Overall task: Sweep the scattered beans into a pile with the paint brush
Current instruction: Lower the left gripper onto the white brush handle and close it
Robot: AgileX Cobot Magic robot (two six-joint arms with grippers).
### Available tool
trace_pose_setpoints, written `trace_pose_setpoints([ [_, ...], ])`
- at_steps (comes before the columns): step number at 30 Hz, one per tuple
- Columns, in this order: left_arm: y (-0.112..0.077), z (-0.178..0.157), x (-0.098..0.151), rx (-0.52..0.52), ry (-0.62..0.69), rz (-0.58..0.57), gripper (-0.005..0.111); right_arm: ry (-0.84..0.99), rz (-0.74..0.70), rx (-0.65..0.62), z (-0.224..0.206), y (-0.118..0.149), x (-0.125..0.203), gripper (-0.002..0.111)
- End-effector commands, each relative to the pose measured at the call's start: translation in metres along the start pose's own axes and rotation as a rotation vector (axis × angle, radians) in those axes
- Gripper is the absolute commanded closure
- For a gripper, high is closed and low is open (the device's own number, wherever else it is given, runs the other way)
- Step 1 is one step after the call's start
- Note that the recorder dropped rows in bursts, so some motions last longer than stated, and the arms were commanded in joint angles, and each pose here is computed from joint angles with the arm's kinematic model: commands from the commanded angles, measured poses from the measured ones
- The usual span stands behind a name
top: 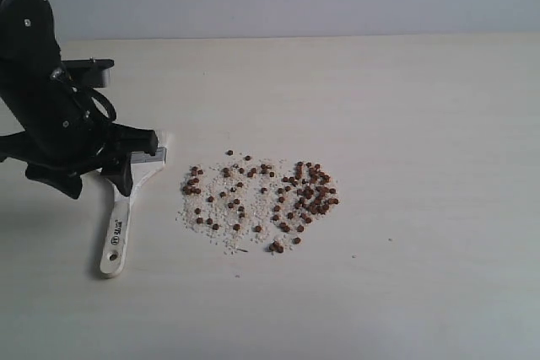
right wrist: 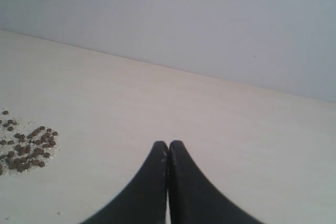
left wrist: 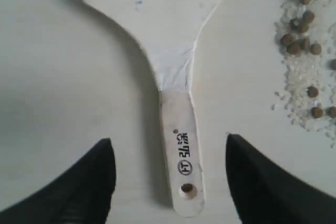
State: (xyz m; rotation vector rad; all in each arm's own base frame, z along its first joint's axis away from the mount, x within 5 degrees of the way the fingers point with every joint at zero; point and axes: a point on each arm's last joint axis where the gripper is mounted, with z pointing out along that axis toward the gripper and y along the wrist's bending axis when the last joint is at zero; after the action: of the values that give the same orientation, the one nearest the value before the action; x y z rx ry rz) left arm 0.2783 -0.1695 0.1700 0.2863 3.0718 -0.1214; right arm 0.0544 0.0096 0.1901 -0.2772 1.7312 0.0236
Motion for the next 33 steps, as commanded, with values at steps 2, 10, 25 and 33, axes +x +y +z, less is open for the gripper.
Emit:
trace_pose_setpoints([
  [2, -0.003, 0.011, 0.003, 0.017, 0.021, -0.036, 0.047, -0.012, -0.002, 0.002, 0.0, 0.0, 0.0, 0.108],
  [10, 0.002, 0.028, 0.012, 0.029, -0.025, -0.065, 0.047, -0.012, -0.002, 0.002, 0.0, 0.0, 0.0, 0.108],
  [25, 0.001, 0.049, 0.009, 0.014, -0.027, -0.047, 0.059, -0.012, -0.002, 0.002, 0.0, 0.0, 0.0, 0.108],
  [33, 0.001, 0.053, 0.004, 0.004, -0.074, -0.049, 0.059, -0.012, -0.002, 0.002, 0.0, 0.0, 0.0, 0.108],
])
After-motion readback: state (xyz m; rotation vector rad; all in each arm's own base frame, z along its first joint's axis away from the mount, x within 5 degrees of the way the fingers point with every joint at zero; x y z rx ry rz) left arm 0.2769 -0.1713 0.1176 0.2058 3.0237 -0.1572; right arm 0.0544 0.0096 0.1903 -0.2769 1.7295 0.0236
